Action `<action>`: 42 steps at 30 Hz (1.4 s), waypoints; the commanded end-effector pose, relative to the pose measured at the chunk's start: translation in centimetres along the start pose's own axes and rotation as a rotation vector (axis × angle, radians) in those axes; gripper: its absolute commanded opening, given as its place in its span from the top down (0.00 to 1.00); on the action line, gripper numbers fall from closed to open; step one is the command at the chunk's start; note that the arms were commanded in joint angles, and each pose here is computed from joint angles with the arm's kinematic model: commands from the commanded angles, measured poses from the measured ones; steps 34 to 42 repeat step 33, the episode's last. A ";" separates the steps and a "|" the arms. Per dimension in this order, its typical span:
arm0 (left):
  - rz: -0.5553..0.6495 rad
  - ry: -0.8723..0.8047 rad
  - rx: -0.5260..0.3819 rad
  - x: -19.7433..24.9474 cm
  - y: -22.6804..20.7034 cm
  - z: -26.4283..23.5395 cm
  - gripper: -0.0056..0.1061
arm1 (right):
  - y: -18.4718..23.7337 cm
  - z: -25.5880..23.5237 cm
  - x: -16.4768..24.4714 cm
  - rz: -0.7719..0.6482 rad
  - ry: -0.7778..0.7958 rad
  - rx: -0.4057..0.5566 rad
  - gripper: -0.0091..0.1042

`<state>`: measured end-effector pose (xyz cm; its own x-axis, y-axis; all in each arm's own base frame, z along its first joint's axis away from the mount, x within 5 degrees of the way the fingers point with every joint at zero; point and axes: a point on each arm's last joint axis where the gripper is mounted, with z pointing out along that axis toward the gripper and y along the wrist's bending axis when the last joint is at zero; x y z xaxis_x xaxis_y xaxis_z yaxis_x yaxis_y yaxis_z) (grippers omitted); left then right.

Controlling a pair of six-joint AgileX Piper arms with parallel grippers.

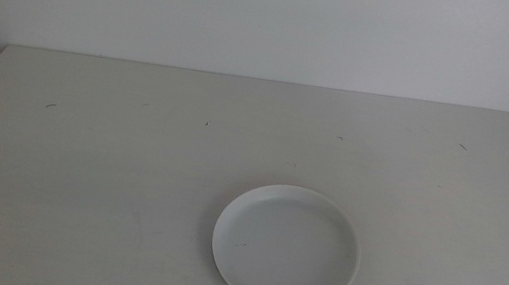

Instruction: Stack the three bowls on top of each other.

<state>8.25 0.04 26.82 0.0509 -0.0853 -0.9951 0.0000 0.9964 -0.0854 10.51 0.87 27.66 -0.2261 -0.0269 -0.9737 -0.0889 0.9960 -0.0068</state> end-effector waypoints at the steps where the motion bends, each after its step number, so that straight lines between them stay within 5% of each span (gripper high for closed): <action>1: -0.017 -0.081 -0.005 -1.1 0.0 0.0 0.02 | -0.2 -0.1 -1.3 -0.013 -0.095 0.023 0.48; 23: -0.009 -0.112 0.005 5.4 0.5 -3.1 0.02 | -0.2 -3.0 8.7 -0.057 -0.229 0.068 0.48; 42: -0.009 -0.107 0.005 5.4 0.5 -3.1 0.02 | -0.2 -3.2 8.6 -0.060 -0.247 0.075 0.48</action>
